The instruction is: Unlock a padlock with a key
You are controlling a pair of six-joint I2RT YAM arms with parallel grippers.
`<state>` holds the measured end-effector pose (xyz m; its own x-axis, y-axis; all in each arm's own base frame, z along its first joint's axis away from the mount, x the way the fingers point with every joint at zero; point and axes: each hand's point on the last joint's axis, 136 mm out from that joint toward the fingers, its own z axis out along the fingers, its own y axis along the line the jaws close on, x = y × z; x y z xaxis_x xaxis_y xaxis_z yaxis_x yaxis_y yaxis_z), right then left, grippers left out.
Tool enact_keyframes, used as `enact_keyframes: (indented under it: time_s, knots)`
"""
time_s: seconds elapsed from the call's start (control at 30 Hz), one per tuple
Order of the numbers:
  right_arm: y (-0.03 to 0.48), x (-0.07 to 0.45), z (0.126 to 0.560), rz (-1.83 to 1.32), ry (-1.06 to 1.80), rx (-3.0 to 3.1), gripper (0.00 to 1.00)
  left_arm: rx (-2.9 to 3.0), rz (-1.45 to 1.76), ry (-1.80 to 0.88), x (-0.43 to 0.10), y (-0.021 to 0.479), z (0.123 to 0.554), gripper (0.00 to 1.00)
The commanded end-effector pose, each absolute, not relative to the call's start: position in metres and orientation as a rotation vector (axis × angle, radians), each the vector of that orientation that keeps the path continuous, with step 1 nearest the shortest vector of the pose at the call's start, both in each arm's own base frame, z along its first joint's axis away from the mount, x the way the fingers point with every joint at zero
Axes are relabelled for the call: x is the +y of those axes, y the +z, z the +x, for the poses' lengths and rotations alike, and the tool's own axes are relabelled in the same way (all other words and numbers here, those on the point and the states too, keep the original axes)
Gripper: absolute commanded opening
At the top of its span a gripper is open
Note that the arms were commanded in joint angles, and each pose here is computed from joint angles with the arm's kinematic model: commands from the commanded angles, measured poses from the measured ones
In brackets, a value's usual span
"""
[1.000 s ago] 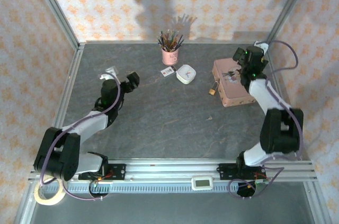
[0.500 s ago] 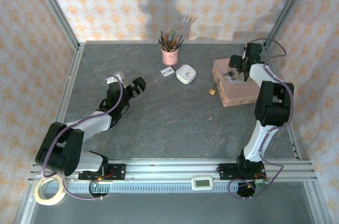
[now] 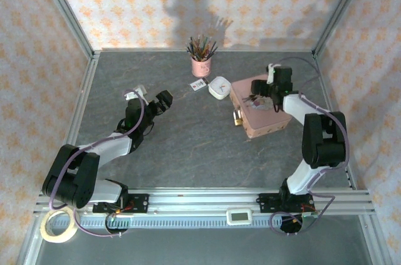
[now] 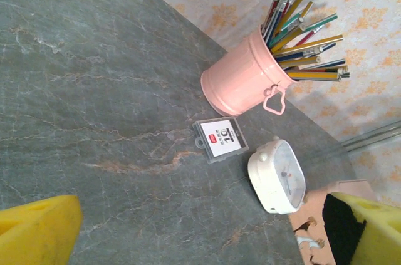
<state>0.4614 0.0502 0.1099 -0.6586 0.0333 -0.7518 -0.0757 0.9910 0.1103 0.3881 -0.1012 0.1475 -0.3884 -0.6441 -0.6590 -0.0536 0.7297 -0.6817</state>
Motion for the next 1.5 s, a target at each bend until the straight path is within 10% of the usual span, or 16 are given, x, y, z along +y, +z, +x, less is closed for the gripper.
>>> enact_keyframes:
  time_s: [0.0,0.37,0.67,1.47]
  knots:
    - [0.055,0.060,0.407,0.002,0.166,2.497,0.84,1.863,-0.515,-0.773,-0.112,0.155,0.389,0.99]
    - [0.091,0.117,0.396,-0.114,0.262,2.365,0.84,1.873,-0.425,-0.836,-0.143,0.162,0.387,0.99]
    - [0.151,0.077,0.372,0.449,0.277,2.220,1.00,1.862,-0.155,-0.947,-0.205,0.193,0.424,0.99]
    - [0.096,0.059,0.271,0.908,0.567,2.170,1.00,2.152,0.289,-1.005,-0.367,0.102,0.466,0.91]
